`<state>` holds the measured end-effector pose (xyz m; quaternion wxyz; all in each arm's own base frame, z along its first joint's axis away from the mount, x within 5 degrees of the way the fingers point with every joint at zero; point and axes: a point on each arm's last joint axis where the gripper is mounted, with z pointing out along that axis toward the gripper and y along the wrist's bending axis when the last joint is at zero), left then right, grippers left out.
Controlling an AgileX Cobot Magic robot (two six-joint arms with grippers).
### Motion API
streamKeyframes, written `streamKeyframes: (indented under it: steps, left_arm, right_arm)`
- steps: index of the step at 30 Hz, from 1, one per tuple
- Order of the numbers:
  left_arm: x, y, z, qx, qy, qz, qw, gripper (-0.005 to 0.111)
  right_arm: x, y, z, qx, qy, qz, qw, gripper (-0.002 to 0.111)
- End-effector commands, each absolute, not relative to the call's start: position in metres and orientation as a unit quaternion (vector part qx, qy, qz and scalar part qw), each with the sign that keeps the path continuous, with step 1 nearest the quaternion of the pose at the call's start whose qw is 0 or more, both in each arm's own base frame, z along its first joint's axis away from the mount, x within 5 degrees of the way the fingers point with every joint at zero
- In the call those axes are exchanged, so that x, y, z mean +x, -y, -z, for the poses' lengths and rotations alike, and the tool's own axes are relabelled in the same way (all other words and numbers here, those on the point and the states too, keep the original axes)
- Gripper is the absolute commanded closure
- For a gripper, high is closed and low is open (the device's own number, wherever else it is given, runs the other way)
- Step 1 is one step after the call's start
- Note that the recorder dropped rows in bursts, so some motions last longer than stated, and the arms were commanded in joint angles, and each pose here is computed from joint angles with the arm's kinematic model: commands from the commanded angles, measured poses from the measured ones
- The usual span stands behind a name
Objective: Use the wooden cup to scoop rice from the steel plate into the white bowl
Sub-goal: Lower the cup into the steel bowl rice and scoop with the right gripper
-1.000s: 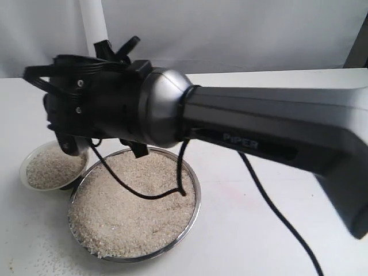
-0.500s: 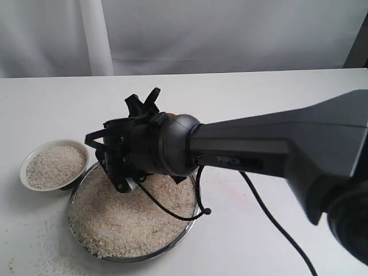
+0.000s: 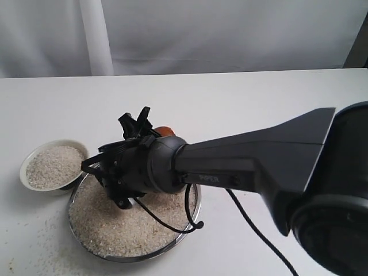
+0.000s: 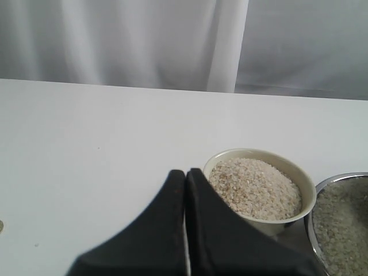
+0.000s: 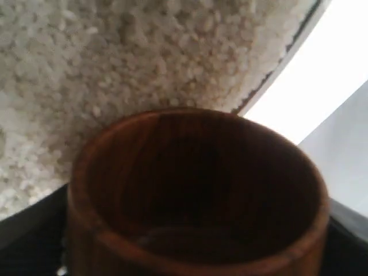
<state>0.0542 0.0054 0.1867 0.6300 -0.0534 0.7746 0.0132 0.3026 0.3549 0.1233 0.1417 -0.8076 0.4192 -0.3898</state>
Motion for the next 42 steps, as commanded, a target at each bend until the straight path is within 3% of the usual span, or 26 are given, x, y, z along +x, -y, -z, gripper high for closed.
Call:
streamKeyframes:
  steps: [1,42]
  left_arm:
    - [0.054,-0.005,-0.187,-0.052,-0.771,-0.010,0.634,0.107]
    - [0.054,-0.005,-0.187,-0.052,-0.771,-0.010,0.634,0.107]
  right_arm:
    - [0.298,-0.359,-0.121,-0.812,-0.411,0.390,0.141,0.108]
    - [0.257,-0.387,-0.119,-0.838,-0.443,0.268,0.171,0.108]
